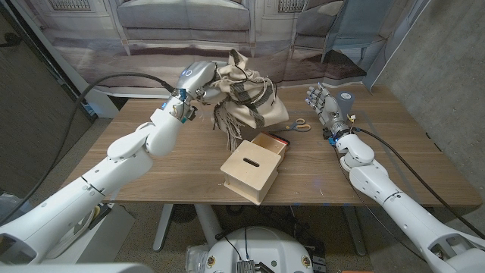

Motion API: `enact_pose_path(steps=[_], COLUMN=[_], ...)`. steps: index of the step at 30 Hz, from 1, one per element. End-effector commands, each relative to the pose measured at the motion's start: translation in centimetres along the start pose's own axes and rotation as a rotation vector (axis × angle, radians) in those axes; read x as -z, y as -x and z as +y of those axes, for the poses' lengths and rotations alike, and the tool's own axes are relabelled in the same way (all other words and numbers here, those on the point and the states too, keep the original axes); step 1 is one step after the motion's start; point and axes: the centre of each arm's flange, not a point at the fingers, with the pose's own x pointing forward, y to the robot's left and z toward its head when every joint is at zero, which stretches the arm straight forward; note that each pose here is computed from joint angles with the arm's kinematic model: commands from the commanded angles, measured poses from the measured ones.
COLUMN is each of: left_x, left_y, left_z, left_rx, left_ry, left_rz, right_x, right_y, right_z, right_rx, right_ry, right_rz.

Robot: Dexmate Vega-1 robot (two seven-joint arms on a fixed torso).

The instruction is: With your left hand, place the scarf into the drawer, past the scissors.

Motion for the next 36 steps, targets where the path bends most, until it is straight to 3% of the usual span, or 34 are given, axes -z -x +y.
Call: enact_pose_path(steps=[1,16,27,36], left_x=[-1.2,-2.2,-3.8,-4.9], left_y=[-0.1,-0.4,-1.2,-0.9], left_z=[0.3,0.5,-0.1,0.0], left_rx=[-0.011,-0.008,-0.006,-0.014], left_ry=[-0.027,-0.009,0.01,0.03], left_rz=[-0.049,-0.108,-0.167,-0.216], right_x=[-0.5,-0.5,-0.5,-0.7], right_y=[0.4,0.5,0.7,0.7], right_z=[0.2,0.5,0.3,0.2], right_rx=[0.0,0.007,0.01,0.014], right_ry=[0.005,0.002,0.004,0.003], right_rz=[-0.011,-0.014,-0.016,-0.019])
